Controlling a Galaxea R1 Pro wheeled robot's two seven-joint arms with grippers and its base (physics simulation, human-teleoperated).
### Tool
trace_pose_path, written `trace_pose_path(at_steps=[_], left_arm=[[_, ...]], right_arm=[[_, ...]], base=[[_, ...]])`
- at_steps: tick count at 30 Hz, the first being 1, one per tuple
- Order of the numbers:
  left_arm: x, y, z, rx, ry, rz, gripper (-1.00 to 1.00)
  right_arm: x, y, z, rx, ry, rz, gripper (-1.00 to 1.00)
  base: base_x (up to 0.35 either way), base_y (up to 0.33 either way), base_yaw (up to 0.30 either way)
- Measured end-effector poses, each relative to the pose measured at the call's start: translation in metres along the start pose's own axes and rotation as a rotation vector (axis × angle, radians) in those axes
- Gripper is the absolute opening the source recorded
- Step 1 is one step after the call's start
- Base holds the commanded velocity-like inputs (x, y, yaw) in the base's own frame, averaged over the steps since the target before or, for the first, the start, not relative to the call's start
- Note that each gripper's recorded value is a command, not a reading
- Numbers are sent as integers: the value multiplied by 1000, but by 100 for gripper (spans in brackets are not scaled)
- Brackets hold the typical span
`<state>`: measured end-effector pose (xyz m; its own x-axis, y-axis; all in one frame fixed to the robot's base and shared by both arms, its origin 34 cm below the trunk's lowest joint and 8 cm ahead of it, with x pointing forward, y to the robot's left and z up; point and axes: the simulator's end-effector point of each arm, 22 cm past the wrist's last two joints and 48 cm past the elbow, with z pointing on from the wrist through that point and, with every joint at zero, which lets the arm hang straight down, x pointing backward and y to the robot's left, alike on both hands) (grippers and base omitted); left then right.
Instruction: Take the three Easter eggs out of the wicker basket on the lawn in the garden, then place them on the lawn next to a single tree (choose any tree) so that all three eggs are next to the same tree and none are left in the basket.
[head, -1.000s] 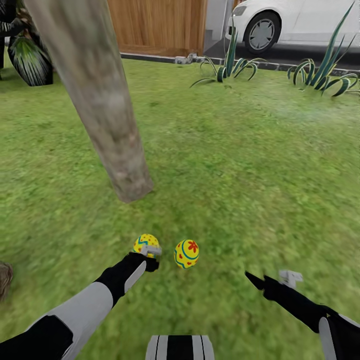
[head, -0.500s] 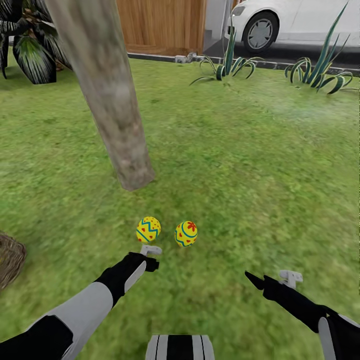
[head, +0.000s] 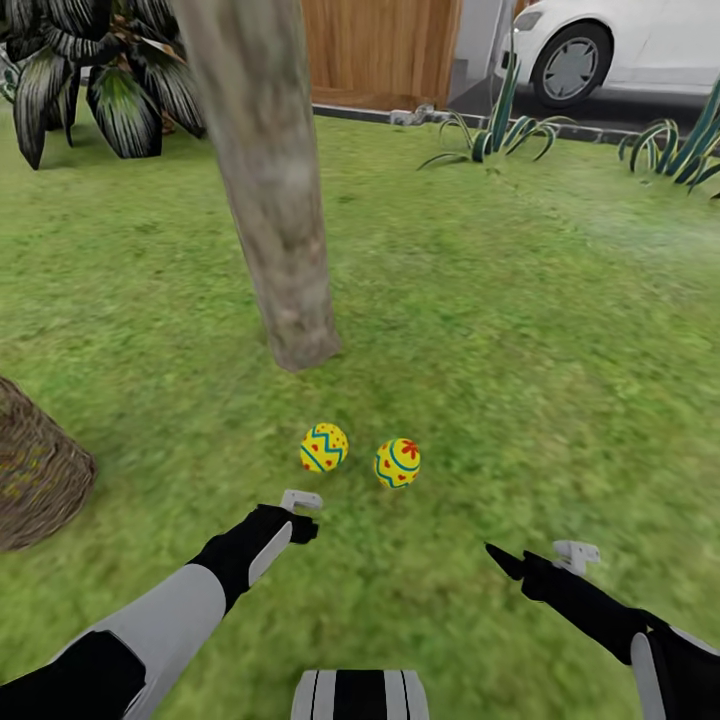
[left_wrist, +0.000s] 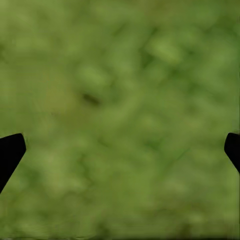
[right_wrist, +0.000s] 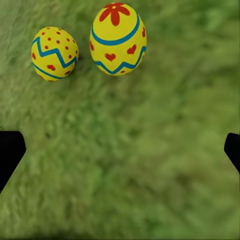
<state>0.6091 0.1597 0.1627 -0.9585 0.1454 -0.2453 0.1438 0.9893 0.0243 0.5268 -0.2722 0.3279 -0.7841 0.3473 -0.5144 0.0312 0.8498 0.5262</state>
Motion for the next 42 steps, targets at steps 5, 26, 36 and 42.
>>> trace_pose_path(at_steps=[5, 26, 36, 42], left_arm=[[0, 0, -2, 5, 5, -1, 100], [5, 2, -39, 4, 111, 31, 100], [-8, 4, -55, -4, 83, 33, 100], [-16, 6, -65, -9, 62, 32, 100]], right_arm=[[-2, 2, -1, -3, -4, -2, 100], [-28, 21, -17, -30, -65, -31, 100], [-40, 31, -26, -43, -94, -45, 100], [-47, 36, -31, -51, -112, -54, 100]], base=[[-2, 0, 273], [-9, 0, 272], [-212, 0, 272], [-46, 0, 272]])
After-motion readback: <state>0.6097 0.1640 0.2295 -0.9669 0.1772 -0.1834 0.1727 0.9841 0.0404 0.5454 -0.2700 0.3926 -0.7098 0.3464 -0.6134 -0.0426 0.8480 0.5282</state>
